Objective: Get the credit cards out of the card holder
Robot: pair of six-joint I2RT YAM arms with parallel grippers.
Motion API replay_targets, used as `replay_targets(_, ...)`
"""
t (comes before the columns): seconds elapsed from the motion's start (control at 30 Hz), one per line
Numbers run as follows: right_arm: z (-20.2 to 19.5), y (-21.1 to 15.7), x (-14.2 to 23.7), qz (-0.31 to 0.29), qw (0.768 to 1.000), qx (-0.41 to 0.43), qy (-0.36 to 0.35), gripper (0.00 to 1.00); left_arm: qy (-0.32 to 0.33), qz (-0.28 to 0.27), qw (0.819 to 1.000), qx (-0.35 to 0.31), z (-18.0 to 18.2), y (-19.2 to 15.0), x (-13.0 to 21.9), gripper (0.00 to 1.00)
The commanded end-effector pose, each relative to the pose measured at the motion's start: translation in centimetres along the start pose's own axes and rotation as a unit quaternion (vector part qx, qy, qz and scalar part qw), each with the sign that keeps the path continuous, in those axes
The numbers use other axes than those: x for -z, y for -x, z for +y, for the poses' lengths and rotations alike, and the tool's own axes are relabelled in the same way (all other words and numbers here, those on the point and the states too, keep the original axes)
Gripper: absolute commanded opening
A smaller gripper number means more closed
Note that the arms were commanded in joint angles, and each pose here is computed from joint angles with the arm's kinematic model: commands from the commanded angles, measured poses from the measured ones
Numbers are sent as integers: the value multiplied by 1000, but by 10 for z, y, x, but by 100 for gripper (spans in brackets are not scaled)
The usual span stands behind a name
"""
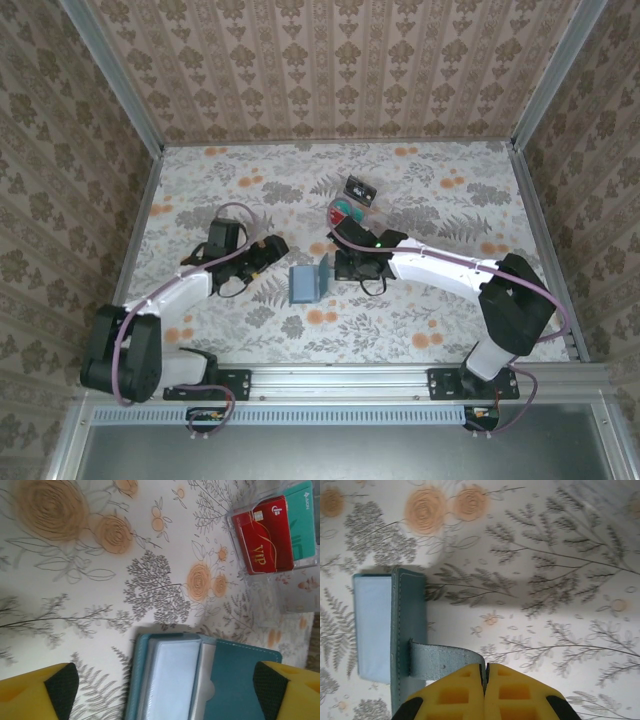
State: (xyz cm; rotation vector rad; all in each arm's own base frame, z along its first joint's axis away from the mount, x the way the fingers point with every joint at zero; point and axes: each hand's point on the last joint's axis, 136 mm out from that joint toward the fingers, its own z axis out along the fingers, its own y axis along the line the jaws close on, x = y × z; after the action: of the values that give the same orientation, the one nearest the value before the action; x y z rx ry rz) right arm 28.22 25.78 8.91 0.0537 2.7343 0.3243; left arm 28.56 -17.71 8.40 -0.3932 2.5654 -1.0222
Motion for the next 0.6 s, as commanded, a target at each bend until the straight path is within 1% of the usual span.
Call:
replay_targets(0.0,-26,-1,4,3,999,10,-39,7,-53,31,998,2,-33,-1,-5,86)
replay_targets(0.07,-32,1,1,6,999,7,-48,6,-52,58,997,11,-36,-8,-11,77)
replay_targets(0.13,-36,4,-1,6,998,10,-59,6,-57,82,995,13,-39,-15,-16,71)
replay_targets(0.23,-43,8,-6,3,997,15,-80,6,-45,99,994,18,-33,-24,-23,62)
replay_targets(0.37,-45,8,-12,5,996,18,-86,5,-36,119,992,22,-19,-36,-28,51)
replay_targets(0.47,-45,7,-15,6,996,17,-85,5,-58,140,988,22,-24,-48,-29,48)
replay_targets(0.57,-47,6,-17,6,996,15,-88,5,-64,150,987,9,-30,-56,-29,48)
